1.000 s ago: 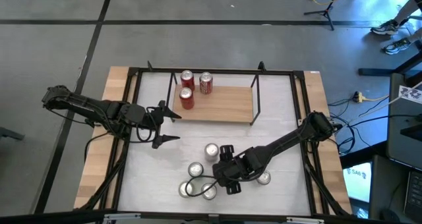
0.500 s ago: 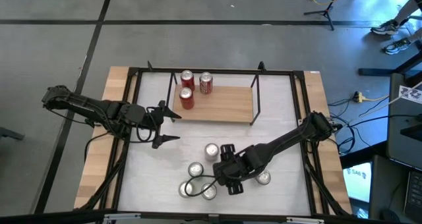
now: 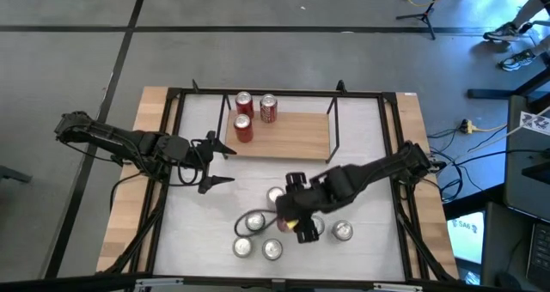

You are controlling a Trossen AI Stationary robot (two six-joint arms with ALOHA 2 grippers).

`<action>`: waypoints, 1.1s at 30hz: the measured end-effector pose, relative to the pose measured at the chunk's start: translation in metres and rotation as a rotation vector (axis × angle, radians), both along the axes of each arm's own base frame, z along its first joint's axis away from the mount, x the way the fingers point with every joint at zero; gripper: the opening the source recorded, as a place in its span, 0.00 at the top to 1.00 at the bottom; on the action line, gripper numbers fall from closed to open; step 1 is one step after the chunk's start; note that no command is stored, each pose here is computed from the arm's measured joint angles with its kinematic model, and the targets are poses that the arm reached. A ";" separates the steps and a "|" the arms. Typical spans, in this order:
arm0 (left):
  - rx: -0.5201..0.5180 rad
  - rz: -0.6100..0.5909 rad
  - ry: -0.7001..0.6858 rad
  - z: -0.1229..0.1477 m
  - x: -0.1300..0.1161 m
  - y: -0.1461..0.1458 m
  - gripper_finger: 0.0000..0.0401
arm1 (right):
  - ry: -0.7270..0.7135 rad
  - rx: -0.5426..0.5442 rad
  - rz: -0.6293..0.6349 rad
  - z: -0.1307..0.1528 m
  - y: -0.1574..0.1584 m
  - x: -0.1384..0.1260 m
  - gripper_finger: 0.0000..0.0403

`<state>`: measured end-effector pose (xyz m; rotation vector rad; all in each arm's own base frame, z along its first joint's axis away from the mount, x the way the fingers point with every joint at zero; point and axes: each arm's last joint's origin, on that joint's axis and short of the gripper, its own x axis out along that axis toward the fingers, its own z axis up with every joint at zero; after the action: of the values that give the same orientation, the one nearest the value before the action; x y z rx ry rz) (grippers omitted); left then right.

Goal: Place canned beverage on shelf
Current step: Put the red white soda can on the shelf aligned with the other white soda can

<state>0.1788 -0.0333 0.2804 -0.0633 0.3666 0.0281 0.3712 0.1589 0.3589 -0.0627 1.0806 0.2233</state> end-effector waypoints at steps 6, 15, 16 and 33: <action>0.001 0.003 0.000 0.000 0.000 0.000 0.01 | -0.053 -0.014 0.003 0.025 -0.028 0.003 0.33; 0.002 0.003 0.000 0.000 0.000 0.000 0.01 | -0.065 -0.087 -0.005 0.040 -0.082 0.008 0.32; 0.002 0.003 0.000 0.000 0.000 0.000 0.01 | -0.066 -0.095 -0.009 0.040 -0.089 0.009 0.32; 0.002 0.003 0.000 0.000 0.000 0.000 0.01 | -0.125 -0.137 -0.129 0.033 -0.229 0.021 0.31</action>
<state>0.1788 -0.0332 0.2804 -0.0623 0.3661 0.0314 0.3918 -0.0699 0.3924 -0.1277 0.9708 0.0286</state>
